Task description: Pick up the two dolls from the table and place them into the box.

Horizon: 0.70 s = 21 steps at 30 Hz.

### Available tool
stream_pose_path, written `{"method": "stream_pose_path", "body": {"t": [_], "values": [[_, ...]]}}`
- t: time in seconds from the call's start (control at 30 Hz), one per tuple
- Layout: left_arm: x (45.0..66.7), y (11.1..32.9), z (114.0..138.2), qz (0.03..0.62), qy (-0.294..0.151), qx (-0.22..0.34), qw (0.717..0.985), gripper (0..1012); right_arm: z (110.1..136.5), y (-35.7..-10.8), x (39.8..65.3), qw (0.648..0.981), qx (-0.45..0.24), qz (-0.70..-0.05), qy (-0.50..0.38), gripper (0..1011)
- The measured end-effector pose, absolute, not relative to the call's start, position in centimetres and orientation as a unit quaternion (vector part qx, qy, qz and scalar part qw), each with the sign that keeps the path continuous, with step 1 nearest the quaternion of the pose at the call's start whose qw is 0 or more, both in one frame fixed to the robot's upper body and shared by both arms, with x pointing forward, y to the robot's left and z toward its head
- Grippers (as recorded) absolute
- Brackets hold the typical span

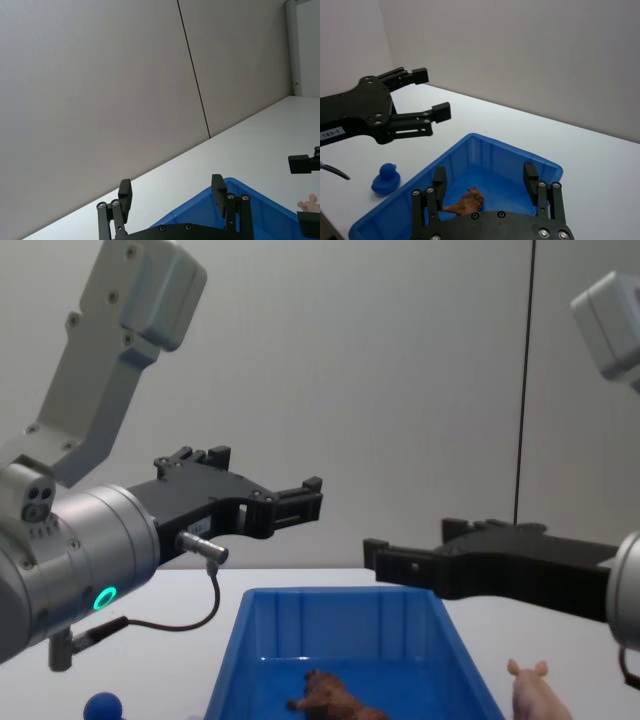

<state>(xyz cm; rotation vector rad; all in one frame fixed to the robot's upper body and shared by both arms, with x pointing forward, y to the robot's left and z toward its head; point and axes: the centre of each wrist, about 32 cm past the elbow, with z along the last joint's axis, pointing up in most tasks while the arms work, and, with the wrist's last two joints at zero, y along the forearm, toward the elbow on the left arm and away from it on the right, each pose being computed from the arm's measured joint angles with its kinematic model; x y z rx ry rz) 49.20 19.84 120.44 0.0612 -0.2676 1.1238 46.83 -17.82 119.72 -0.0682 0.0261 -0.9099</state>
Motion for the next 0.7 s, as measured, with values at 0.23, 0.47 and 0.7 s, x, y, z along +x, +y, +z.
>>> {"method": "stream_pose_path", "body": {"t": [0.23, 0.47, 0.7], "values": [[49.2, 19.8, 120.4, 0.531, -0.126, 0.029, 0.837, 1002, 119.8, -18.3, 46.1, 0.882, -0.046, -0.468, 0.012, 1001], [49.2, 19.8, 120.4, 0.531, -0.126, 0.029, 0.837, 1002, 119.9, -19.2, 45.2, 0.862, -0.062, -0.504, 0.010, 1001], [49.2, 19.8, 120.4, 0.531, -0.126, 0.029, 0.837, 1002, 119.7, -20.4, 44.0, 0.836, -0.084, -0.543, 0.012, 1001]]}}
